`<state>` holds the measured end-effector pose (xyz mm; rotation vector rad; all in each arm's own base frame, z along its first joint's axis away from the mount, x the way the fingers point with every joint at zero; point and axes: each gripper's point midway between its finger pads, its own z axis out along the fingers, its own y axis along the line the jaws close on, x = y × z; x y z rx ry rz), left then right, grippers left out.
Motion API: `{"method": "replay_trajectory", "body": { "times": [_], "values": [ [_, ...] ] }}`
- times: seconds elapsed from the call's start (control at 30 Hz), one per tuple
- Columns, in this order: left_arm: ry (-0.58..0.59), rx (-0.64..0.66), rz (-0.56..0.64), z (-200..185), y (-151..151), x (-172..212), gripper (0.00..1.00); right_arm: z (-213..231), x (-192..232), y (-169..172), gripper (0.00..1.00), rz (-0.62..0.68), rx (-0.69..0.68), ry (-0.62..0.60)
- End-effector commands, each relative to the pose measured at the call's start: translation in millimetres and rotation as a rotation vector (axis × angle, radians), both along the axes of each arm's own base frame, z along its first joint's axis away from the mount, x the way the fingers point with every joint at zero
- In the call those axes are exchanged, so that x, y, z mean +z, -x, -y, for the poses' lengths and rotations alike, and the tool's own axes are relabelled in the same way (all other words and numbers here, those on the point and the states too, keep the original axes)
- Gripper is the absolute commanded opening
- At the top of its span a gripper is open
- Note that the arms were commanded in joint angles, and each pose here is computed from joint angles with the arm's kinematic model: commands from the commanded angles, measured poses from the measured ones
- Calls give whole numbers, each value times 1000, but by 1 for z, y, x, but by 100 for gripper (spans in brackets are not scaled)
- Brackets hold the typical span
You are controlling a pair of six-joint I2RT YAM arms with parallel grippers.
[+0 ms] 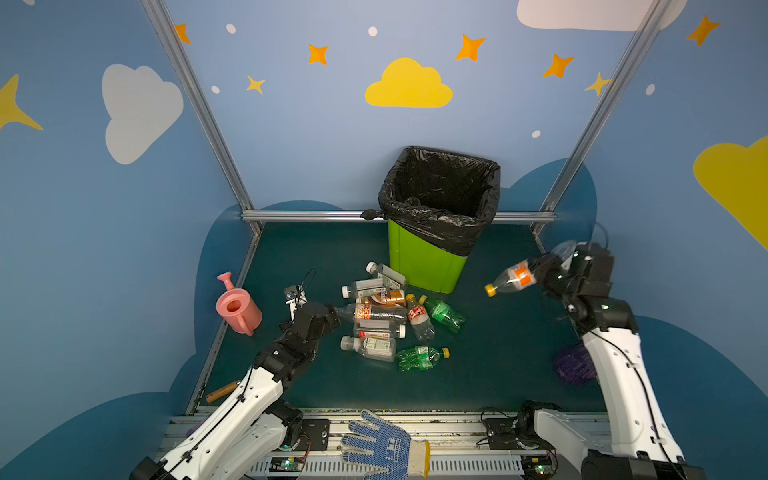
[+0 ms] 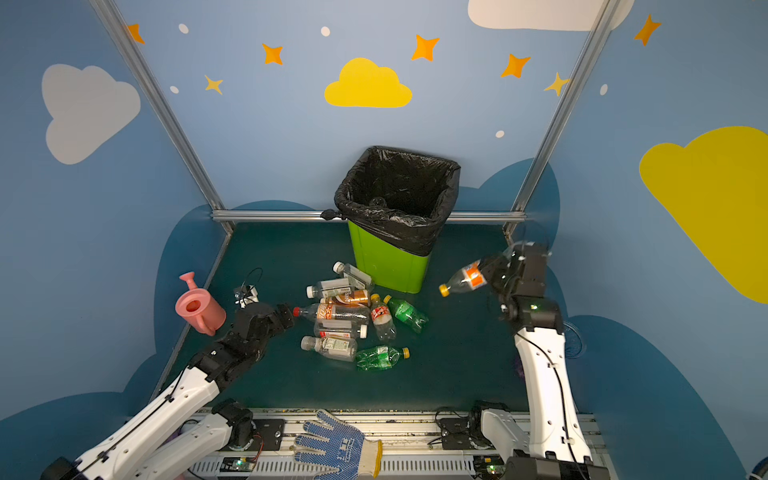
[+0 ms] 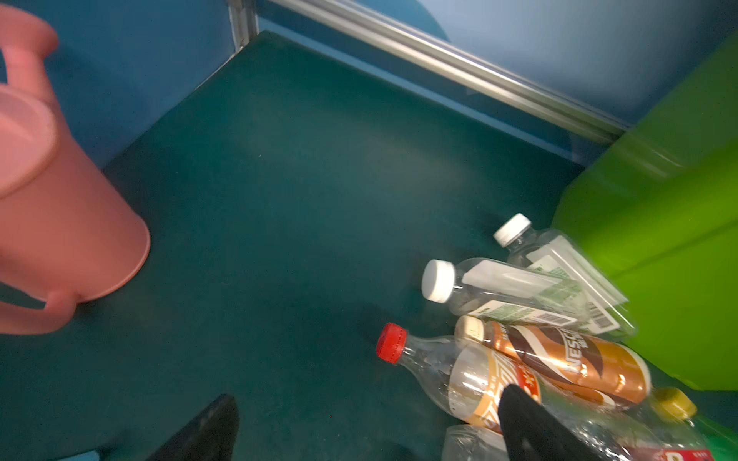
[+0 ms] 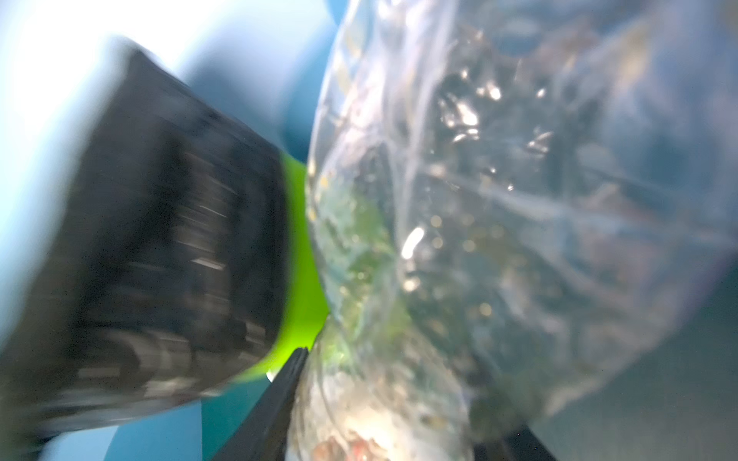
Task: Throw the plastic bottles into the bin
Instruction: 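Lift the orange-label clear bottle high with the right gripper toward the bin, then swing the right gripper over the bin and release the orange-label bottle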
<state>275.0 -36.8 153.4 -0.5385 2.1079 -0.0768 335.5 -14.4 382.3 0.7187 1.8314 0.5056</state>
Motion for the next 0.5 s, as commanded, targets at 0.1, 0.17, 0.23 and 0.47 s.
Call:
{"method": "replay_trajectory", "body": {
  "times": [0.1,0.17,0.23,0.47],
  "values": [
    [110,108,-103,-17,4,-34,100,3,212,74,50,489,-5,345],
    [137,126,-109,-20,4,-38,100,3,248,95,50,604,-34,367],
    [162,127,-109,-20,4,-41,100,0,267,102,49,692,-37,365],
    [230,105,-99,-11,0,-37,100,-136,175,-88,60,443,451,346]
  ]
}}
